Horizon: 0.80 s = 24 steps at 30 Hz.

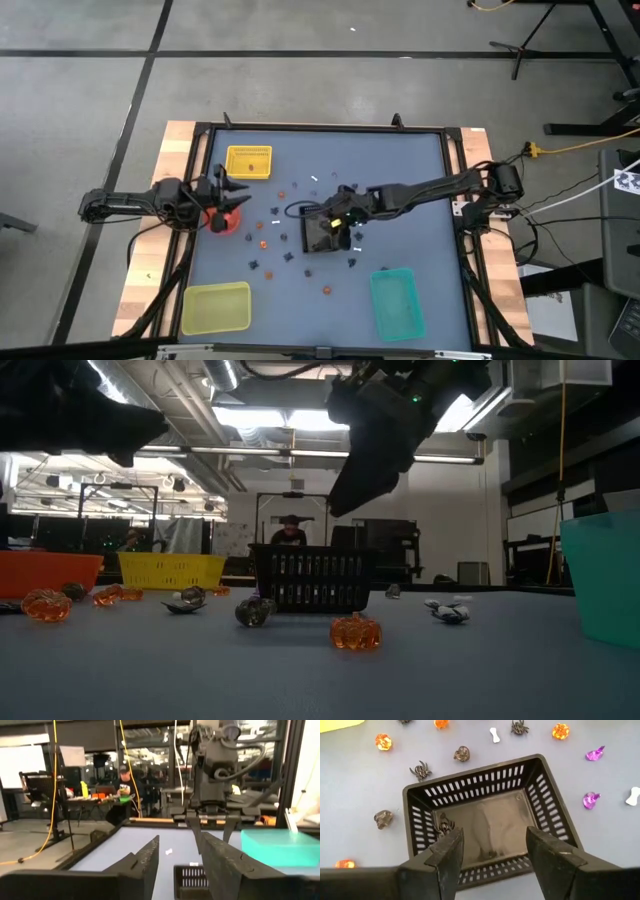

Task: Sort Halloween decoration
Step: Put the orange pumpkin toy into the orange bin

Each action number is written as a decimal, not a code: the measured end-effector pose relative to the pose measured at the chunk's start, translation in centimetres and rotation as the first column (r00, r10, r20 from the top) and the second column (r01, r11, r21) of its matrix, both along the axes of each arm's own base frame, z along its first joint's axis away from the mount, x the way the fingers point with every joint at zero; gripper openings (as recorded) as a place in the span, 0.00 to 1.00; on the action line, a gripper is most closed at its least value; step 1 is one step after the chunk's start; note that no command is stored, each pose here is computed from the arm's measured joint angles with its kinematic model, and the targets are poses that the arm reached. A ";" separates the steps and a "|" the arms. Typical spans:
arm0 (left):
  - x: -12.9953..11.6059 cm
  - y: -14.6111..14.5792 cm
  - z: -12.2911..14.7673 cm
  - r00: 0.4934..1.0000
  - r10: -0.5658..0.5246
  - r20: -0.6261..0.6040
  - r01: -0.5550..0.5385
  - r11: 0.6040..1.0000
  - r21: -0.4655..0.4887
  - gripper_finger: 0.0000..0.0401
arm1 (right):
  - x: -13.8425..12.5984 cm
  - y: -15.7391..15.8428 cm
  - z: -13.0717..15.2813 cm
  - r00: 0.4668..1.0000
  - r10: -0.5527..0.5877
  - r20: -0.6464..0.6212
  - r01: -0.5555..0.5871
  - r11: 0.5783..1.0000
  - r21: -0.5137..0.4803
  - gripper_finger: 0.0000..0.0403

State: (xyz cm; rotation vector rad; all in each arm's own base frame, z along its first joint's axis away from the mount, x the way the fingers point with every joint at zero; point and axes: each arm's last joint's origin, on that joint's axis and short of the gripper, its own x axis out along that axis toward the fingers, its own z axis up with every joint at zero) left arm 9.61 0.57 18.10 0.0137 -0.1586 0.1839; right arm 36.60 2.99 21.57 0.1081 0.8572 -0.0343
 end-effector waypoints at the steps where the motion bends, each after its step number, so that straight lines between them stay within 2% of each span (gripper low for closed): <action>1: 0.0 0.0 0.0 1.000 -0.001 0.005 0.001 1.000 -0.001 0.33 | -0.1 0.0 0.3 1.000 0.000 0.006 0.000 1.000 0.000 0.53; 4: 0.1 0.0 0.1 1.000 -0.004 0.009 0.005 1.000 -0.024 0.32 | -0.8 -0.1 1.2 1.000 -0.001 -0.002 0.001 1.000 -0.008 0.53; 14: 1.1 0.1 0.1 0.999 0.038 -0.038 -0.041 0.996 -0.076 0.33 | -4.0 -0.8 5.3 0.998 -0.051 0.027 0.055 0.984 -0.170 0.53; 19: 1.9 0.5 1.2 0.983 0.159 -0.094 -0.167 0.982 -0.086 0.33 | -5.8 -1.0 7.2 0.998 -0.052 0.032 0.057 0.979 -0.196 0.53; 24: 3.2 0.8 2.9 0.960 0.236 -0.149 -0.249 0.965 -0.076 0.33 | -7.7 -1.3 8.5 0.997 -0.072 0.016 0.074 0.968 -0.239 0.53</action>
